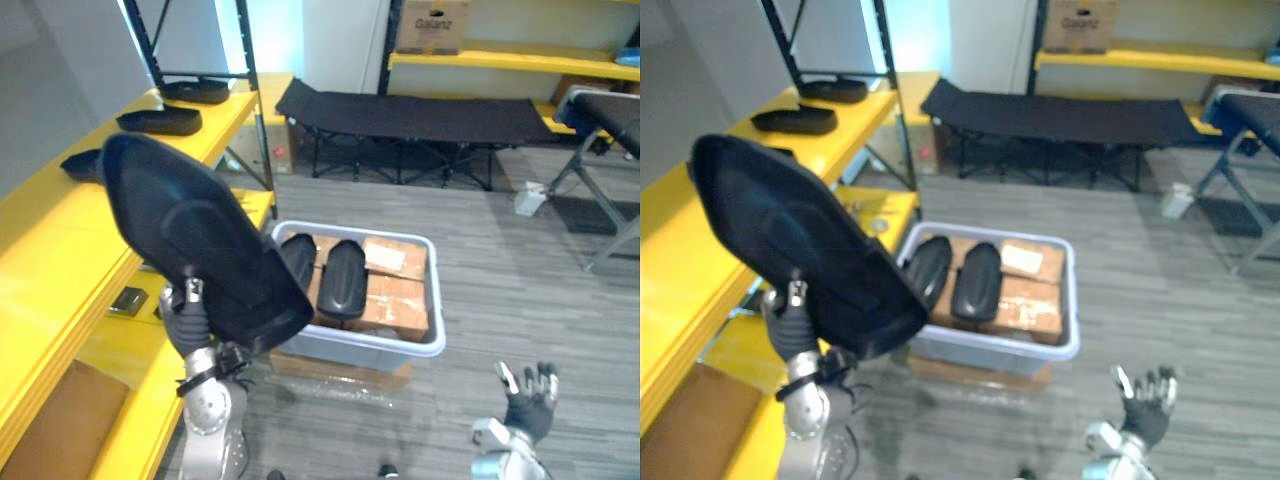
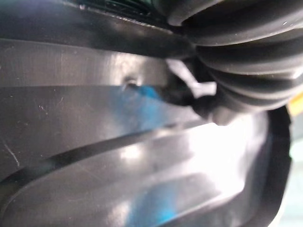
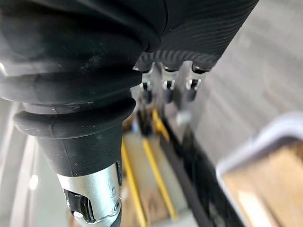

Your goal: Walk over and take plastic housings, then place them on the shelf

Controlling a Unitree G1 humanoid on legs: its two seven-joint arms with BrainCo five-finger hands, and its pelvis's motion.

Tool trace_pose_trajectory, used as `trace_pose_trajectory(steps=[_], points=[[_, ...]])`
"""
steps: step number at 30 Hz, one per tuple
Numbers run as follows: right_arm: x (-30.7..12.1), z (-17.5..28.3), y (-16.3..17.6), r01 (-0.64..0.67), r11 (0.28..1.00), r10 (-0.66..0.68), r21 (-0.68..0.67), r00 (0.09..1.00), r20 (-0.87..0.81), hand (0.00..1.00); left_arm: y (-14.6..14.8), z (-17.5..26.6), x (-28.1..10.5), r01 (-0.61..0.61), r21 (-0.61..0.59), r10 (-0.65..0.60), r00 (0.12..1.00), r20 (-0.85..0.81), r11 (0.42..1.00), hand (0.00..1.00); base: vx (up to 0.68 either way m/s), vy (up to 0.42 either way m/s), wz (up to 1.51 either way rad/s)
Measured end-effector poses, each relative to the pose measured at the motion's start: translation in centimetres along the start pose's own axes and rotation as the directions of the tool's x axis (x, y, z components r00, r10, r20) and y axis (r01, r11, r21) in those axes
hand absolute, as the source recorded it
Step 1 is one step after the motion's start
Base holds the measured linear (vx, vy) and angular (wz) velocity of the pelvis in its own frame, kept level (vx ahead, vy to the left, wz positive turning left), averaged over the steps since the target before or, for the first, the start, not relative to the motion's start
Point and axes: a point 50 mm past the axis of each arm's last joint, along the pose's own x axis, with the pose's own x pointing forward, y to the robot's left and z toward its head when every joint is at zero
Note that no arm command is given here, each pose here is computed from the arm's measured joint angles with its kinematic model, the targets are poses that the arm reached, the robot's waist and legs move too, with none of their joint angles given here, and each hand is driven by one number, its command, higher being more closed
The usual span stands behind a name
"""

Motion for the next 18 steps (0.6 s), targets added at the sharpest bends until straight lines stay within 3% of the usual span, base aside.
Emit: trace_pose_trajectory(steps=[5,12,18], points=[[1.5,-0.2,4.9,-0.243,0.97,0.243,-0.008,0.97,-0.029,0.0,3.2,3.5,1.2,-0.158,0.058,0.145,0.973,0.177,0.986,1.0,0.01,0.012,0.86],[1.9,-0.8,11.1,-0.494,0.868,0.491,-0.045,0.869,-0.061,0.0,9.4,5.1,-1.0,-0.384,0.203,0.342,0.915,0.216,0.901,1.0,0.03,0.049,0.7],[0.7,-1.9,12.8,-0.595,0.8,0.582,-0.08,0.801,-0.143,0.0,9.9,5.9,-1.0,-0.38,0.213,0.323,0.911,0.258,0.9,1.0,-0.03,0.043,0.19]])
